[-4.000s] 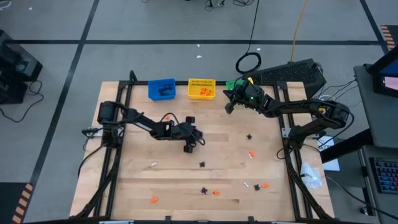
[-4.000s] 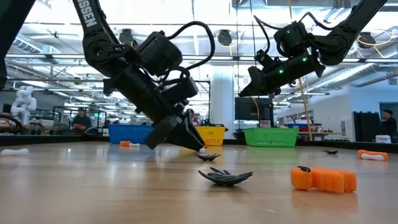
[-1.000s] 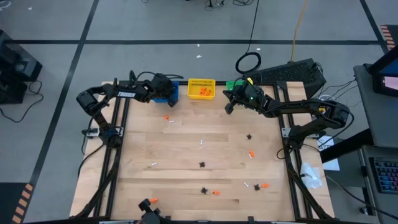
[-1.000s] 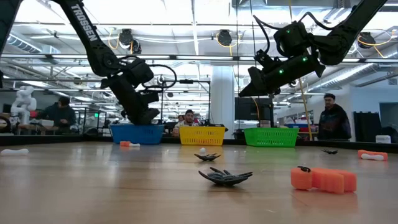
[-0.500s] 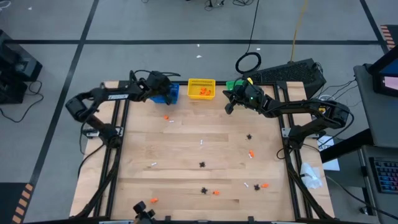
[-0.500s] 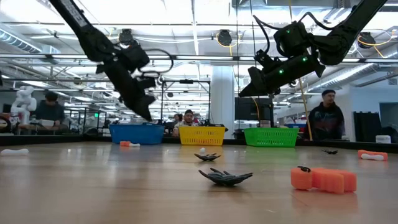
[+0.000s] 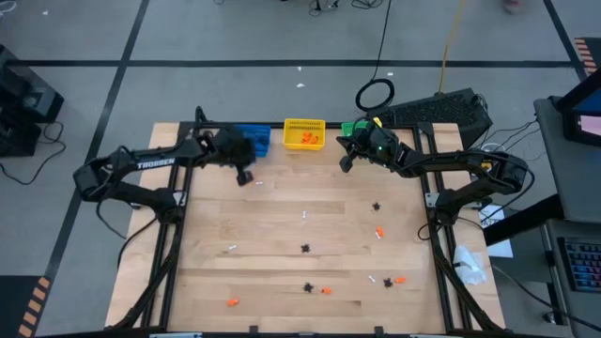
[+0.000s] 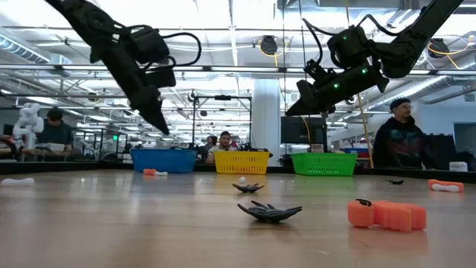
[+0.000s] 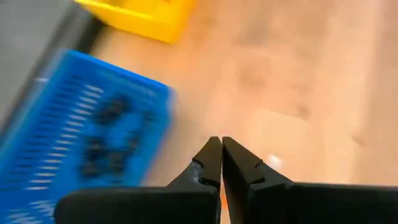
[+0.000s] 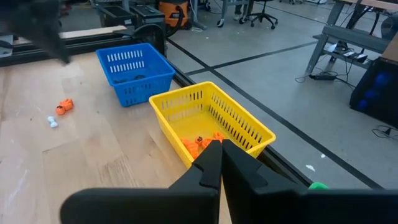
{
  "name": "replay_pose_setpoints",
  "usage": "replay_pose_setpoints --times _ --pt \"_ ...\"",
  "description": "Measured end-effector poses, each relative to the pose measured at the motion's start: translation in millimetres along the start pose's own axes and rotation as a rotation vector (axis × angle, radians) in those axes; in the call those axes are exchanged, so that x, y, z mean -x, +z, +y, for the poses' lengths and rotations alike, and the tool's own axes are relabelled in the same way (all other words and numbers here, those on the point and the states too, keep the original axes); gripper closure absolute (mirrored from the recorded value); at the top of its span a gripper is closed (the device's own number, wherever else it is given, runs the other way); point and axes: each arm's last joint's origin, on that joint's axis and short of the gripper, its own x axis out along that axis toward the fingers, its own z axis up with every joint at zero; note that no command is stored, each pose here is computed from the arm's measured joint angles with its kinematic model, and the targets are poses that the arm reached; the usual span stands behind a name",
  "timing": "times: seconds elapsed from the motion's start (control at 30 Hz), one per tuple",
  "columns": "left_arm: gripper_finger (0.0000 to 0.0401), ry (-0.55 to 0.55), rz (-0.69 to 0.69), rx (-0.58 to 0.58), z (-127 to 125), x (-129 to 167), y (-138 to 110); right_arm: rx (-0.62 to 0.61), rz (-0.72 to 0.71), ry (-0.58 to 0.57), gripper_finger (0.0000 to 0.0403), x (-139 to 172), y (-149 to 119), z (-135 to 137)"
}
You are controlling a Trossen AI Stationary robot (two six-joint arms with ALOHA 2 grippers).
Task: Sort Halloween decoration
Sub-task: Put the orange skeleton toy into the yellow bin
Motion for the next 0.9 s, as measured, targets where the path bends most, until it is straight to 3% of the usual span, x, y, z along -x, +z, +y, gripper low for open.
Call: replay_pose_setpoints --times 0.17,0.47,0.7,0.9 --pt "0.0396 -0.084 0.023 -0.004 -13.9 -8.4 -14.1 0.0 0.001 0.0 0.0401 0.0 -0.1 0.0" --pt "0.0396 -0.048 0.041 0.059 -15.9 -25.6 -30.1 -0.007 0.001 0.0 0.0401 0.0 -0.1 -0.1" --pt "0.0396 0.128 0.048 0.103 2.6 -38.6 -33.0 -0.01 0.006 0.0 0.0401 0.0 -0.6 -0.1" --pt "0.0396 0.191 0.019 0.162 22.3 -43.0 -35.7 -0.008 0.007 0.0 0.0401 -0.1 -0.7 -0.1"
